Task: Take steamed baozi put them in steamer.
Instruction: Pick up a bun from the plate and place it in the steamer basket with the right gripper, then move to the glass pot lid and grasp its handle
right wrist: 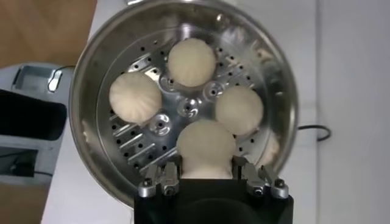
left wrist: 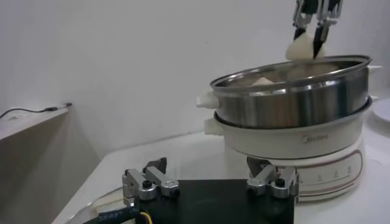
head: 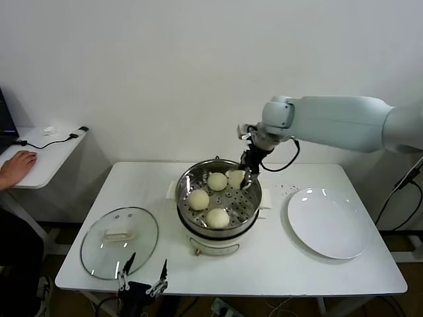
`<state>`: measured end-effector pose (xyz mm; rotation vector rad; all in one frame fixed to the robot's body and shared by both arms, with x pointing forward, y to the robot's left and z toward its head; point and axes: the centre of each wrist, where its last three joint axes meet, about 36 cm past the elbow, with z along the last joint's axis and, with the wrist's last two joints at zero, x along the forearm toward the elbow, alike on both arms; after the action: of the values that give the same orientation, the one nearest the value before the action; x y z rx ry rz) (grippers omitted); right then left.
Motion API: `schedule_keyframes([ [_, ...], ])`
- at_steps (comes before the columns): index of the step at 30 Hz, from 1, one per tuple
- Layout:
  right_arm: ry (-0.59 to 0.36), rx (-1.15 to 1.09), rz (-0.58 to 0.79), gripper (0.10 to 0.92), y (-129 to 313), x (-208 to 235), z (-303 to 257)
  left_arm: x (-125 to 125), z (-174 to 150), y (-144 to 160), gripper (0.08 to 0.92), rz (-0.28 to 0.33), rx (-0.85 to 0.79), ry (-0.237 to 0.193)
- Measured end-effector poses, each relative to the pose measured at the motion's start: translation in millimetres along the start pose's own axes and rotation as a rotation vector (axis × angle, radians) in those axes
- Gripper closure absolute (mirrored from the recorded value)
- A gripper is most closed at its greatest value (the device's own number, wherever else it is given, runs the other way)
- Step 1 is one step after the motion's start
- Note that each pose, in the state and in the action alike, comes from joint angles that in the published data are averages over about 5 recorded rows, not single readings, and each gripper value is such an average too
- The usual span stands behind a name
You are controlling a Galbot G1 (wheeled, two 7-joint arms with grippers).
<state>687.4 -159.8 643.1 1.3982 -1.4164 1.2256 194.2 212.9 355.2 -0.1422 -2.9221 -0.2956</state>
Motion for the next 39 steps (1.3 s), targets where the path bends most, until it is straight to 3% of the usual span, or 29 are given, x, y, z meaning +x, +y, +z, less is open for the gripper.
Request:
schedule_keyframes([
  [17,0.060,-0.020,-0.020,0.453,10.0,-54.8,-10.2,-1.9,3.6,5.1,0.177,0.002,0.005,0.003],
  [28,0.048,-0.041,-0.020,0.210,10.9,-59.7,-9.3,-4.8,2.6,4.2,0.177,0.001,0.010,0.000],
  [39,-0.033,-0.062,0.005,0.200,10.9,-28.3,9.4,-4.8,2.4,4.1,0.177,0.004,0.000,0.003],
])
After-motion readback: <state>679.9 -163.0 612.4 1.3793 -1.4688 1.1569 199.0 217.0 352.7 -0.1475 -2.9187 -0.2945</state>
